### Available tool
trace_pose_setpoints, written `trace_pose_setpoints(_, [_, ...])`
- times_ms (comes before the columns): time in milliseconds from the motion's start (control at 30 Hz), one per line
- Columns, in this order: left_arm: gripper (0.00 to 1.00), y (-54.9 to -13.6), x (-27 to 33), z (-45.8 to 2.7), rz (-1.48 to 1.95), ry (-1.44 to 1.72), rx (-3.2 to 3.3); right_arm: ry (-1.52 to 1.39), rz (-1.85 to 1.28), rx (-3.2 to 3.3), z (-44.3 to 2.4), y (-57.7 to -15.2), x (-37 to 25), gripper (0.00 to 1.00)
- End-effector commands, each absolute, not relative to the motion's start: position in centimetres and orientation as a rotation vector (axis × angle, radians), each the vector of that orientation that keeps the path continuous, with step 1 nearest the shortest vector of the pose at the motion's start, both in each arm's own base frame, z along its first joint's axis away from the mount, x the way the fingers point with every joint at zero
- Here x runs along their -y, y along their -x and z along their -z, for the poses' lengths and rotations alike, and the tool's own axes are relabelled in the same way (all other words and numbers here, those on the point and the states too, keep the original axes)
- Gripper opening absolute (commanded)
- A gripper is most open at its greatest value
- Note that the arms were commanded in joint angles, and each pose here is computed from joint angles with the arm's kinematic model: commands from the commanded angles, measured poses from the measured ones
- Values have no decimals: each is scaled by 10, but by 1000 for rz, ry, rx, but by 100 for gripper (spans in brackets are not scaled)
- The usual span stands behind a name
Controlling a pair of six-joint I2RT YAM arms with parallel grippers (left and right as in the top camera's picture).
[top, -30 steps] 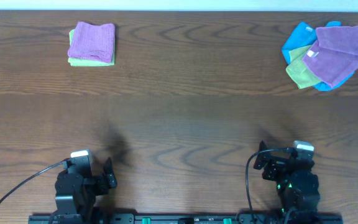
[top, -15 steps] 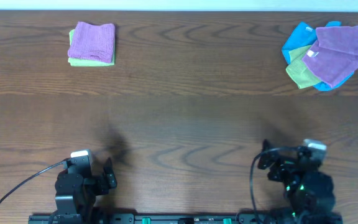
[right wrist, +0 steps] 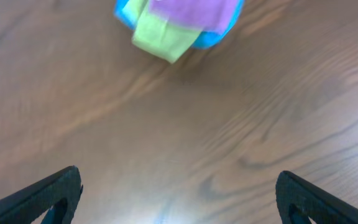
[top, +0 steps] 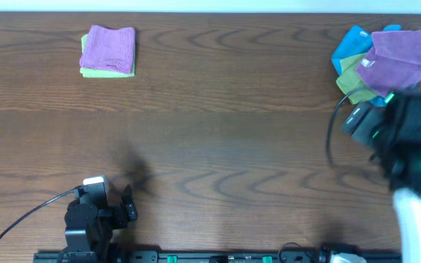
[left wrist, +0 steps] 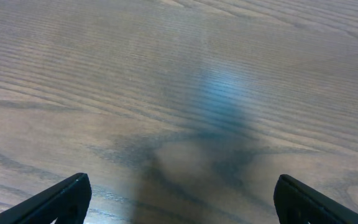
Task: Fold the cloth
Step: 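Reach the right gripper to the purple cloth on the right pile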
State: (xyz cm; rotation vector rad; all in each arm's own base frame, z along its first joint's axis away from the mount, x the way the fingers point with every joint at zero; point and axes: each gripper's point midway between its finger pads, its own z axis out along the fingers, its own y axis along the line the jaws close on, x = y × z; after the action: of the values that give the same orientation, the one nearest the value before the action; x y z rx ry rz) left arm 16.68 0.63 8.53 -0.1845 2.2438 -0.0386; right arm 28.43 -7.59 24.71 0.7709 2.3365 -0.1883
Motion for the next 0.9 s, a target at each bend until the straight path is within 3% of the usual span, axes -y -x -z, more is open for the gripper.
trace_pose_setpoints(0, [95, -159, -7, -65, 15, 164, -2312, -911, 154, -2321, -260, -302, 105, 99])
trace_pose_setpoints(133, [95, -159, -7, -65, 15, 164, -2312, -1037, 117, -2358, -252, -327, 143, 99])
trace_pose_setpoints(267, [95, -159, -7, -65, 15, 164, -2312, -944, 124, -2515, -228, -353, 153, 99])
trace_pose_setpoints(467, [95, -159, -7, -65, 15, 164, -2312, -823, 42, -2687, -191, -375, 145, 99])
trace_pose_setpoints(633, [95, -159, -7, -65, 15, 164, -2312, -811, -70, -2663, -189, -387, 134, 99])
trace_pose_setpoints(733, [95, -159, -7, -65, 15, 164, -2312, -570, -301, -2619, -201, -410, 107, 99])
trace_pose_setpoints(867, [95, -159, -7, -65, 15, 164, -2312, -359, -305, -2597, -202, -426, 100, 99])
